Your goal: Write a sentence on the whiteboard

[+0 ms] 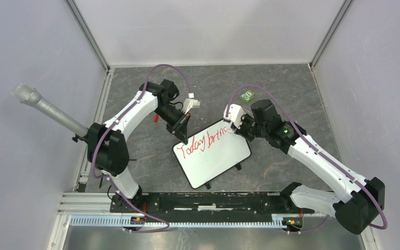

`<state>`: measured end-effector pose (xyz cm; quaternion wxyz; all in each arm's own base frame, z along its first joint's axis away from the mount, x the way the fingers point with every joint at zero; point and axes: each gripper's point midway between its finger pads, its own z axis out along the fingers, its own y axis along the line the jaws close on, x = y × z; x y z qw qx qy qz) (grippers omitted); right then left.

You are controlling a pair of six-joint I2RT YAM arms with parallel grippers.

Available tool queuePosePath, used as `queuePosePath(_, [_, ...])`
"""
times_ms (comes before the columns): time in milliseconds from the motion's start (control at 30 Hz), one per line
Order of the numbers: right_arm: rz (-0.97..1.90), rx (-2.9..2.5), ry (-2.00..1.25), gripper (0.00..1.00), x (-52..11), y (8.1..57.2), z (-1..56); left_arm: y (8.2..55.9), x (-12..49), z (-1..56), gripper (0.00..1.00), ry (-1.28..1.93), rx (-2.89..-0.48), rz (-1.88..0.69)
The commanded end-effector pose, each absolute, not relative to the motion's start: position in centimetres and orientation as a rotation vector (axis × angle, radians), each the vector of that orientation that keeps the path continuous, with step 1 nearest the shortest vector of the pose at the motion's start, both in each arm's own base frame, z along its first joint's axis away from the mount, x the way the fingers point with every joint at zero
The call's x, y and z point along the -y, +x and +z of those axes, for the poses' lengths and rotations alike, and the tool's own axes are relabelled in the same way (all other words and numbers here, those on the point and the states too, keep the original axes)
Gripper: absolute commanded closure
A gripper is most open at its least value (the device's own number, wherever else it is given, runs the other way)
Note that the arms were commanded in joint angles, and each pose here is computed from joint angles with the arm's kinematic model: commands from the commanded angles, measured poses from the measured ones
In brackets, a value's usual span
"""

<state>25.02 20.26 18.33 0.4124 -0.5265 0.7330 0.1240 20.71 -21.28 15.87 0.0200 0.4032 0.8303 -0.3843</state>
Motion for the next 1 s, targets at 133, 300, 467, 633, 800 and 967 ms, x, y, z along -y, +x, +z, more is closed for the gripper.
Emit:
queuePosePath(133, [0.201, -1.791, -1.252, 1.0, -19.9, 27.4, 21.3, 21.0, 21.7, 15.4, 0.98, 1.314, -2.513, -1.202])
queuePosePath(300, [0.208, -1.776, -1.248, 1.0, -20.3, 27.8, 21.8, 20.9, 21.6, 15.4, 0.97, 1.314, -2.513, -1.202])
queuePosePath(467, [0.223, -1.779, -1.258, 1.0, -20.5, 27.7, 21.6, 20.9, 21.6, 15.4, 0.98, 1.314, -2.515, -1.199])
queuePosePath(633, [0.232, -1.803, -1.277, 1.0, -20.2, 27.0, 20.4, 21.0, 21.7, 15.3, 0.98, 1.313, -2.517, -1.201])
queuePosePath(800, [0.243, -1.834, -1.293, 1.0, -19.7, 26.1, 19.0, 21.0, 21.7, 15.3, 0.98, 1.312, -2.52, -1.202])
queuePosePath(967, [0.259, -1.854, -1.308, 1.0, -19.3, 25.2, 17.8, 21.0, 21.7, 15.3, 0.98, 1.314, -2.518, -1.201])
